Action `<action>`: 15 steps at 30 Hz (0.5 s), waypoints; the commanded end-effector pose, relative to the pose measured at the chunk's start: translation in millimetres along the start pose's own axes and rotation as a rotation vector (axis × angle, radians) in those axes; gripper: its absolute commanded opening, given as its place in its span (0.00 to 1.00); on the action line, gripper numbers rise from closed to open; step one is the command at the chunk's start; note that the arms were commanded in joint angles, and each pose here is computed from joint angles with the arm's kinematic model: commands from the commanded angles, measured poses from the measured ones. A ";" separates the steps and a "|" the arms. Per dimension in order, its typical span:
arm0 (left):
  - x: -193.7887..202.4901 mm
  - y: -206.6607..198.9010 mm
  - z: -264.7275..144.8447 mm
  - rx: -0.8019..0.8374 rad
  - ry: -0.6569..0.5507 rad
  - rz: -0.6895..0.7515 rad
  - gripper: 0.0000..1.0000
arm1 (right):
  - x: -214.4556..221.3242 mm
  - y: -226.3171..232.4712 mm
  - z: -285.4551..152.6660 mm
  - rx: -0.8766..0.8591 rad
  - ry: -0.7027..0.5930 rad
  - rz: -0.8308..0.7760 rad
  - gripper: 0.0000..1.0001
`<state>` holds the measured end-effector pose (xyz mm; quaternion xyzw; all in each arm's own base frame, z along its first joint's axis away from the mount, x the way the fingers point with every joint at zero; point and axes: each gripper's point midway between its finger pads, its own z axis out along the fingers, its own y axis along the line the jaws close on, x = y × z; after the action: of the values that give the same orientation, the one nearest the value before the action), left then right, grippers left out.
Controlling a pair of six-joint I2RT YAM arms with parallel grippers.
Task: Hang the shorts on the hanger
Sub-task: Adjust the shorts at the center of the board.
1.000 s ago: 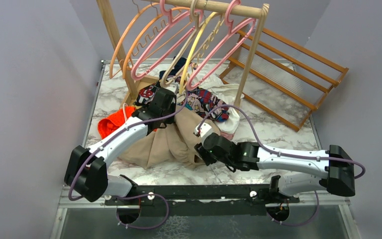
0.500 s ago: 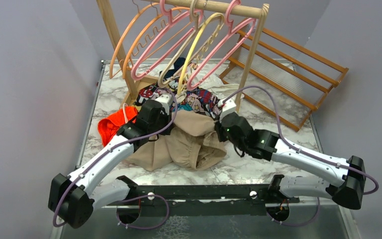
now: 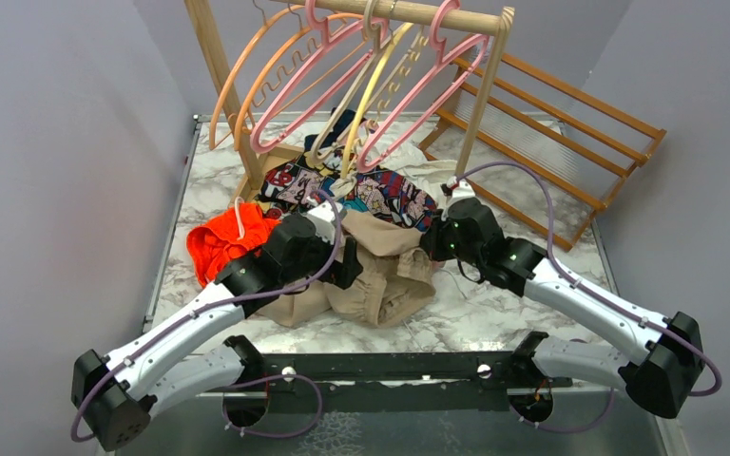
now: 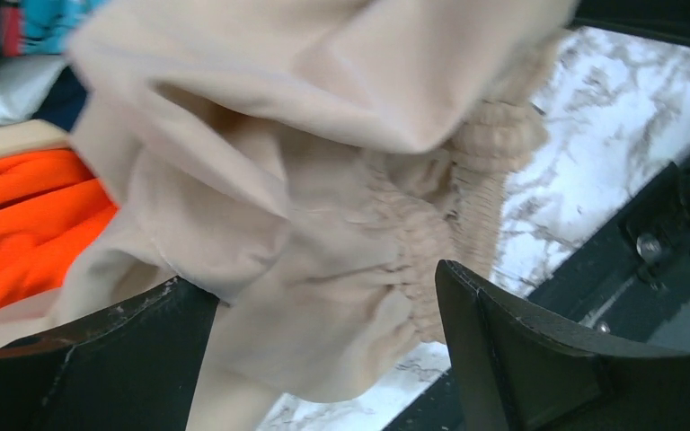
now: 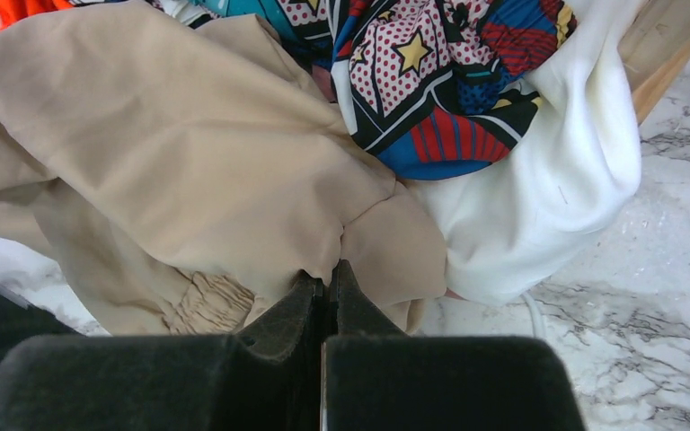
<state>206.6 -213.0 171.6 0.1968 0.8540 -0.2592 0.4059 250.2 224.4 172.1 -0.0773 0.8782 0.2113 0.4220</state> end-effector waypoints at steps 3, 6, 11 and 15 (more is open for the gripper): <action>15.3 -30.5 -5.6 0.008 0.016 0.031 0.93 | 1.6 9.3 -2.4 -0.060 0.002 0.040 0.01; 20.8 -36.5 -12.5 -0.007 0.017 0.036 0.94 | 1.8 7.8 -2.9 -0.054 0.004 0.037 0.01; 24.2 -40.4 -26.9 -0.033 0.031 0.058 0.95 | 1.5 6.7 -2.5 -0.052 0.005 0.037 0.01; 27.5 -50.2 -30.1 -0.048 0.056 0.102 0.96 | 2.6 5.8 -1.0 -0.052 0.007 0.038 0.01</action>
<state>146.5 -233.4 169.2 0.2437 0.8565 -0.2400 0.3865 245.7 227.4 168.1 -0.0749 0.8808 0.2272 0.4086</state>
